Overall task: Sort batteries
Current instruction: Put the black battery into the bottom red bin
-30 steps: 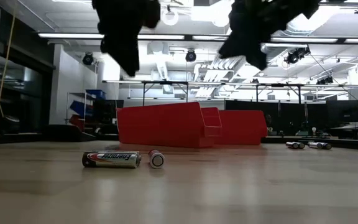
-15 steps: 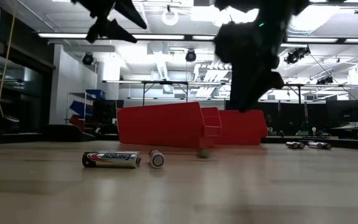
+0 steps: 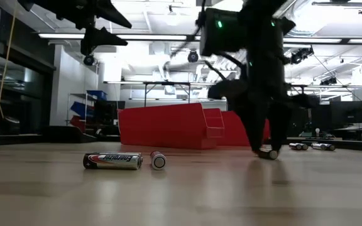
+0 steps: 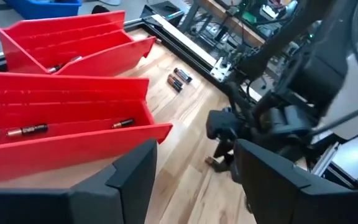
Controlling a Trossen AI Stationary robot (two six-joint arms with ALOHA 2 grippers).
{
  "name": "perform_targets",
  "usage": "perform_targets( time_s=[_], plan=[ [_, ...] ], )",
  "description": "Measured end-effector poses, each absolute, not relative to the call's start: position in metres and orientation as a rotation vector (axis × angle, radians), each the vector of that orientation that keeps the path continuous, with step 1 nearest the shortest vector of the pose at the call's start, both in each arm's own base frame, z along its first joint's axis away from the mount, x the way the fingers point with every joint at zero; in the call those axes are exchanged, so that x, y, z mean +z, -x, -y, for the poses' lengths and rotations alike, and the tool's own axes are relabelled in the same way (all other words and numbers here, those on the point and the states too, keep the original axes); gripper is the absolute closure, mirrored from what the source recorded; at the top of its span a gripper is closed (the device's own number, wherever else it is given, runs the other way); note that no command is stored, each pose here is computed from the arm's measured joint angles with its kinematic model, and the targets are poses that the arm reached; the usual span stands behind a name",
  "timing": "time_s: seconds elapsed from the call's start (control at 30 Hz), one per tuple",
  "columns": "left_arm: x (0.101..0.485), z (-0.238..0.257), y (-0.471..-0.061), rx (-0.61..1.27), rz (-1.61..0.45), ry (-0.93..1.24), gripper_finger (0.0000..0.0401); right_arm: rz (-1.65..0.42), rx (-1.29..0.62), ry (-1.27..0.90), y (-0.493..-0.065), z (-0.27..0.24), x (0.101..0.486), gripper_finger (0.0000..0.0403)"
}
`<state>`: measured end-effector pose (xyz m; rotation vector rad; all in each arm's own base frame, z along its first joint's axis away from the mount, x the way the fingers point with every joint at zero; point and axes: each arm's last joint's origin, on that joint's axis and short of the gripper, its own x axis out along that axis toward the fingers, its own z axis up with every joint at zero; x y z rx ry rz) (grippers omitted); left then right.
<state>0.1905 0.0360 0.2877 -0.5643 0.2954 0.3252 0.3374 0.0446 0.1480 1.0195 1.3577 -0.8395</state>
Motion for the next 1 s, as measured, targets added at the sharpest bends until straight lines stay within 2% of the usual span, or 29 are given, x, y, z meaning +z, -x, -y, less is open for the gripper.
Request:
perform_targets(
  time_s=[0.13,0.33,0.4,0.5,0.53,0.6,0.73,1.0],
  plan=[
    [0.288,-0.039,-0.19,0.308,-0.297,0.555,0.0191,-1.364,-0.909,-1.056,-0.327,-0.043,0.137,0.0238],
    [0.295,-0.043,-0.188,0.262,-0.251,0.596,0.0191,-1.348,-0.885,-1.047,-0.324,-0.043,0.129,0.0245],
    [0.307,-0.044,-0.187,0.249,-0.179,0.604,0.0191,-1.354,-0.864,-0.999,-0.324,-0.042,0.129,0.0272],
    [0.331,-0.044,-0.182,0.216,-0.031,0.584,0.0191,-1.351,-0.825,-0.906,-0.326,-0.04,0.138,0.0358],
    [0.339,-0.044,-0.18,0.204,0.021,0.566,0.0191,-1.337,-0.802,-0.878,-0.328,-0.038,0.143,0.0372],
    [0.354,-0.044,-0.174,0.193,0.112,0.521,0.0191,-1.265,-0.757,-0.806,-0.335,-0.029,0.158,0.0373],
    [0.371,-0.045,-0.167,0.224,0.204,0.473,0.0191,-1.075,-0.671,-0.732,-0.337,-0.009,0.219,0.0371],
    [0.374,-0.046,-0.167,0.219,0.234,0.615,0.0191,-0.806,-0.752,-0.549,-0.282,0.033,0.307,0.0371]
  ],
)
